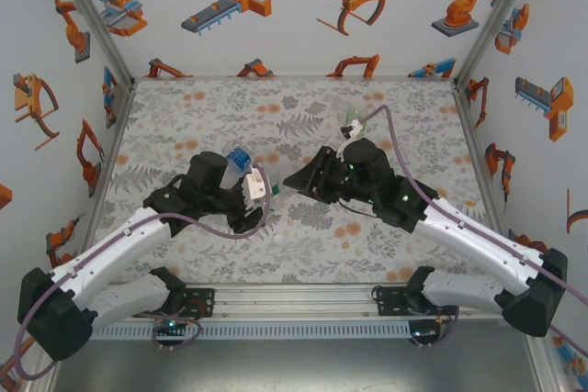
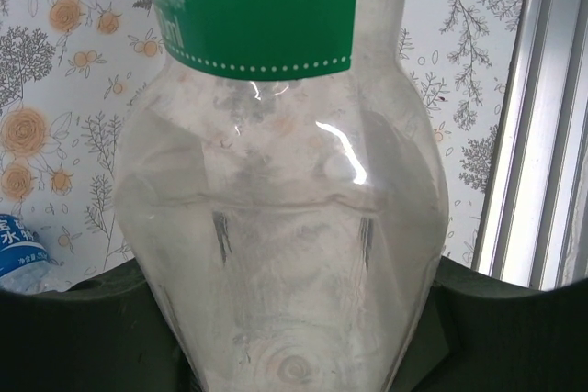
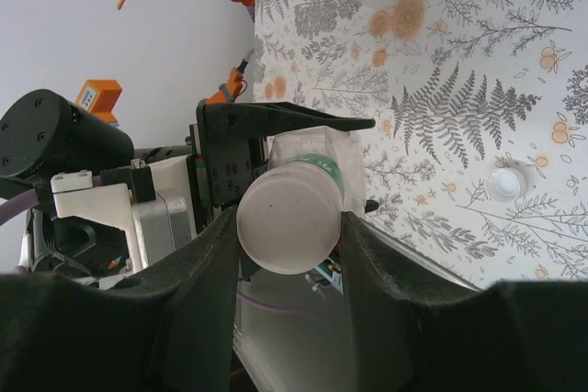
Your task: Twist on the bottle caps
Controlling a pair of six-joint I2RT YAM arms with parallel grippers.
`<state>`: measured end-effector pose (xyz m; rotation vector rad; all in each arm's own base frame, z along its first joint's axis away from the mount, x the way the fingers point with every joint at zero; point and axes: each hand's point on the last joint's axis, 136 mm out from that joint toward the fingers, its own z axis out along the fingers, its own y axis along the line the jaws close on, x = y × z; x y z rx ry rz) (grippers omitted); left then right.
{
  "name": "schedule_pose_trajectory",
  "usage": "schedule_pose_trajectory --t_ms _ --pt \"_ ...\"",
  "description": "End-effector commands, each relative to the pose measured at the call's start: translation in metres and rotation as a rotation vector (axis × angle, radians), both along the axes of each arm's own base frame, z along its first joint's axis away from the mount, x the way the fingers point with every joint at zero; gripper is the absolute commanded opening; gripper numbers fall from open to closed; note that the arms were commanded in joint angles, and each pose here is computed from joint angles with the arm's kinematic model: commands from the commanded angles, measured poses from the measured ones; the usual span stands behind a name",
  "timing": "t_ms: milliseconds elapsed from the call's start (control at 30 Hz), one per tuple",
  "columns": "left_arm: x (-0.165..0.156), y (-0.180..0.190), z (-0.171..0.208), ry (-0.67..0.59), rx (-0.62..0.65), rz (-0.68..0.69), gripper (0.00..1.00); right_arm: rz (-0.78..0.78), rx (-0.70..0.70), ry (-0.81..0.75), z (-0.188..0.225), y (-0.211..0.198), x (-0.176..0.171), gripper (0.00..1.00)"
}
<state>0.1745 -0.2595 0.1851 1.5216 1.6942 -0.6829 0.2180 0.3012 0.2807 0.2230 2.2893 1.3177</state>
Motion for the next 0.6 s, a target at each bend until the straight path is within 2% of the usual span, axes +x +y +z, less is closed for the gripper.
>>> schedule_pose_trajectory --t_ms 0,100,267,400,567 --pt "-0.002 -0.026 0.060 -0.141 -0.183 -0.121 0.00 0.008 -0.033 0.033 -0.009 0.004 -0.001 0.26" --pt "-0.003 -0.026 0.058 -0.150 -0.149 -0.144 0.00 0.038 -0.109 -0.082 0.005 -0.004 0.000 0.45" --pt "-0.007 -0.027 0.058 -0.141 -0.130 -0.194 0.00 0.056 -0.157 -0.294 0.044 -0.021 -0.001 0.73" --pt "-0.008 -0.029 0.056 -0.136 -0.127 -0.204 0.00 0.107 -0.190 -0.454 0.067 -0.029 -0.008 0.75" --pt "-0.013 -0.030 0.057 -0.118 -0.141 -0.230 0.00 0.237 -0.214 -0.715 0.095 -0.032 -0.028 0.71"
